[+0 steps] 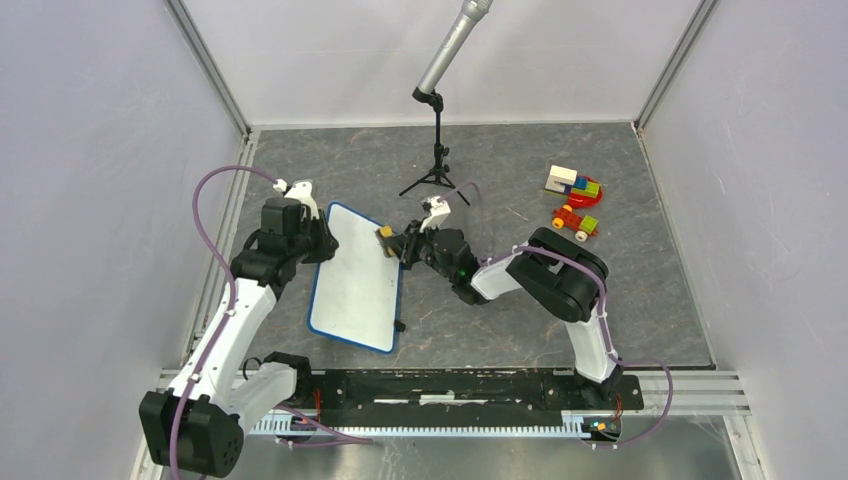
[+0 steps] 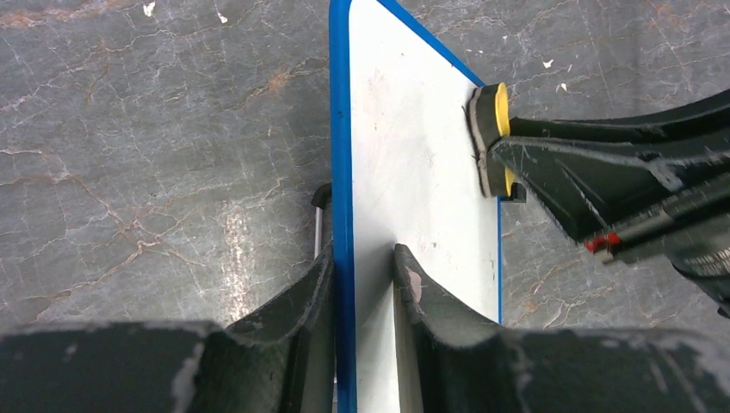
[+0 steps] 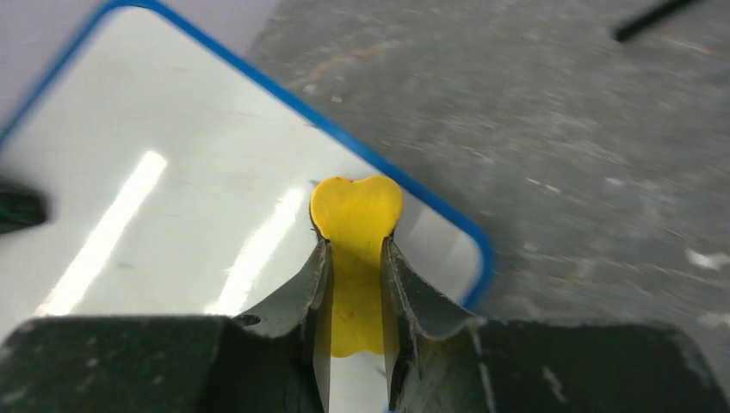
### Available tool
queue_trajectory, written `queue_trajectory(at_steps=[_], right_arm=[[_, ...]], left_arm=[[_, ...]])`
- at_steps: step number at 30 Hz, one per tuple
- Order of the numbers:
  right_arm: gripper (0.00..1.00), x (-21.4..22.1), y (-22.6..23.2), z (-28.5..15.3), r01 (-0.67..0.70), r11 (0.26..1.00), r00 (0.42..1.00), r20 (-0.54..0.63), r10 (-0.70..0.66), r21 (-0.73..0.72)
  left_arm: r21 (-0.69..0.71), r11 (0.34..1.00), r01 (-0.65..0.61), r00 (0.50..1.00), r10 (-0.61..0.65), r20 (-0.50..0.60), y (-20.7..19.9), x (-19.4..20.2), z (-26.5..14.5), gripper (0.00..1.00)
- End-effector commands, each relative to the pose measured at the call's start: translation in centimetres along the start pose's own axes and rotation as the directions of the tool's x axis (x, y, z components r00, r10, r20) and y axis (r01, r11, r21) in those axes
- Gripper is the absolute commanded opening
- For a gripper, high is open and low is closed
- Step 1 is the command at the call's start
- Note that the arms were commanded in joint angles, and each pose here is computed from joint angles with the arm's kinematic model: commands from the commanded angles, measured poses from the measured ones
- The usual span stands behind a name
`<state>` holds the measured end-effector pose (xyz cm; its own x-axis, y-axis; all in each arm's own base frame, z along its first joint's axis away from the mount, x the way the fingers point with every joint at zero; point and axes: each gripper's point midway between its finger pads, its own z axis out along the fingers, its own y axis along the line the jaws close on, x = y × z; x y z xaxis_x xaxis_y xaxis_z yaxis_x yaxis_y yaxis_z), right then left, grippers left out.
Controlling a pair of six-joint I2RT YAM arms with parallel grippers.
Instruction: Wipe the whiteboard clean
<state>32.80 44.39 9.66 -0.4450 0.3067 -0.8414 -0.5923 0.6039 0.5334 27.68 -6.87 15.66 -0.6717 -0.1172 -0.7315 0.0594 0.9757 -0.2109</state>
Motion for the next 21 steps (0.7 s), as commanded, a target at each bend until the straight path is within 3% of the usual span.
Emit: queue_trajectory(at_steps=[1,8,12,16,21], right_arm=[[0.18,5.3,-5.3,-2.2,0.024,0.989,0.987,-0.16,-0.001,0.144],[0.18,2.0,2.2,0.7,0.142,0.99,0.983,-0.115,-0.14,0.005],[0.18,0.4,6.0,2.4,0.124,0.989,0.988,-0.077,-0.131,-0.084],[0.18,0.8,5.1,2.9,0.106,0.992,0.99,-0.089,-0.111,-0.065],[0.18,3.1,0.7,0.1,0.078,0.997,0.989,-0.13,-0.077,0.008]], left_arm=[[0.058,0.998,-0.04,0.996,0.044,-0.081,-1.1,2.5,-0.3,0.02],[0.061,0.997,-0.04,0.995,0.045,-0.092,-1.1,2.7,-0.2,0.02],[0.055,0.998,-0.04,0.995,0.045,-0.091,-1.0,2.6,-0.2,0.02],[0.051,0.998,-0.039,0.995,0.044,-0.085,-1.0,2.6,-0.2,0.02],[0.053,0.998,-0.041,0.996,0.045,-0.083,-1.0,2.5,-0.3,0.02]])
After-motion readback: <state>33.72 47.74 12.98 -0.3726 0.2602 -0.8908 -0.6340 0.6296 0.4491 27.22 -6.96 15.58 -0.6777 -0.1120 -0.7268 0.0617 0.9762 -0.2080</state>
